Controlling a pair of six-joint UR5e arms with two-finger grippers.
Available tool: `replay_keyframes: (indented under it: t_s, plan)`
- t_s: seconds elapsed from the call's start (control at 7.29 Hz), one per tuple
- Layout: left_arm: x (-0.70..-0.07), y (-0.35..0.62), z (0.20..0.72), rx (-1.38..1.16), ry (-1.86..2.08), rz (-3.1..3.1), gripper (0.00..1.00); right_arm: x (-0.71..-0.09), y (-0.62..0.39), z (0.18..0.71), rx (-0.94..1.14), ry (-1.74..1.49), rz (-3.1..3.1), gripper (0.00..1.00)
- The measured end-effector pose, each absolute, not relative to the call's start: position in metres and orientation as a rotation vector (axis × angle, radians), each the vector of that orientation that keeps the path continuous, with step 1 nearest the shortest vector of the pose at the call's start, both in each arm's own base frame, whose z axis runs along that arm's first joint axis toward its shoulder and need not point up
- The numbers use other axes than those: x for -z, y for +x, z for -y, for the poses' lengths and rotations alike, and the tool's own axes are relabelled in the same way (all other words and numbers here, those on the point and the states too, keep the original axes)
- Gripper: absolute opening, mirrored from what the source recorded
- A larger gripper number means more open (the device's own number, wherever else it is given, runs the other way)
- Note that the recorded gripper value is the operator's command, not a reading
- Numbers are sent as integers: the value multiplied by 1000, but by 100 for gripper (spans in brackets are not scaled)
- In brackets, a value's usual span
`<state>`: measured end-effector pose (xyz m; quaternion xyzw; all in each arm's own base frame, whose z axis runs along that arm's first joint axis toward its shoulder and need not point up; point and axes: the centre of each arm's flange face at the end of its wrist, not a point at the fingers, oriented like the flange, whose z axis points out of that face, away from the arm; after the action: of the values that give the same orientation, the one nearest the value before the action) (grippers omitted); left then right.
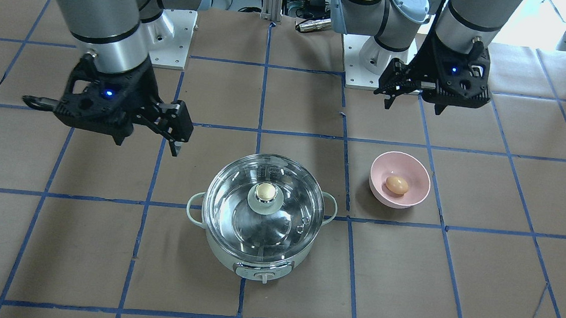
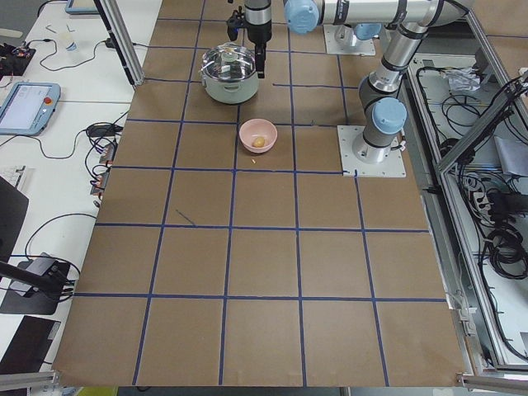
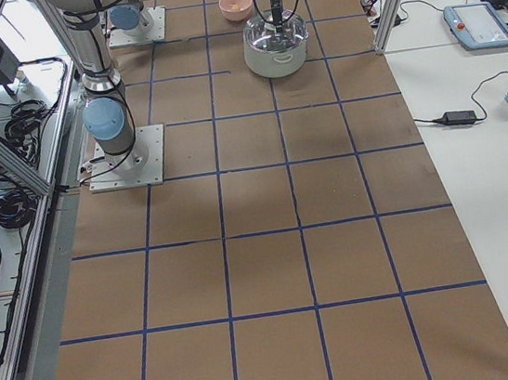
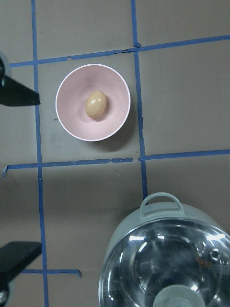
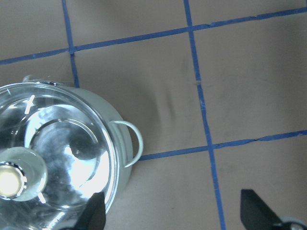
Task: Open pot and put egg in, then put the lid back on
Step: 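Lower the right gripper onto the lid knob while the left gripper descends over the egg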
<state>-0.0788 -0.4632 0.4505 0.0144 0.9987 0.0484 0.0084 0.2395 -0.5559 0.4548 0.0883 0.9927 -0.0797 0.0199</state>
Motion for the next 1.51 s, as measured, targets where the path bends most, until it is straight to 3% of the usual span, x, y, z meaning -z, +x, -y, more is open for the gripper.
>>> replay_keyframes:
  t_s: [0.69,0.96,1.23,1.51]
  plan:
    - [-262,-10,450,-62,29,-3130,98,-377,373,561,312,414,-2989,100]
    - [-237,-24,455,-47,88,-3124,98,-358,395,561,325,452,-2969,89]
    - [-227,-30,459,-41,114,-3122,98,-353,399,560,328,449,-2971,85]
    - [-222,-29,462,-41,111,-3122,98,-351,398,558,324,411,-2988,72]
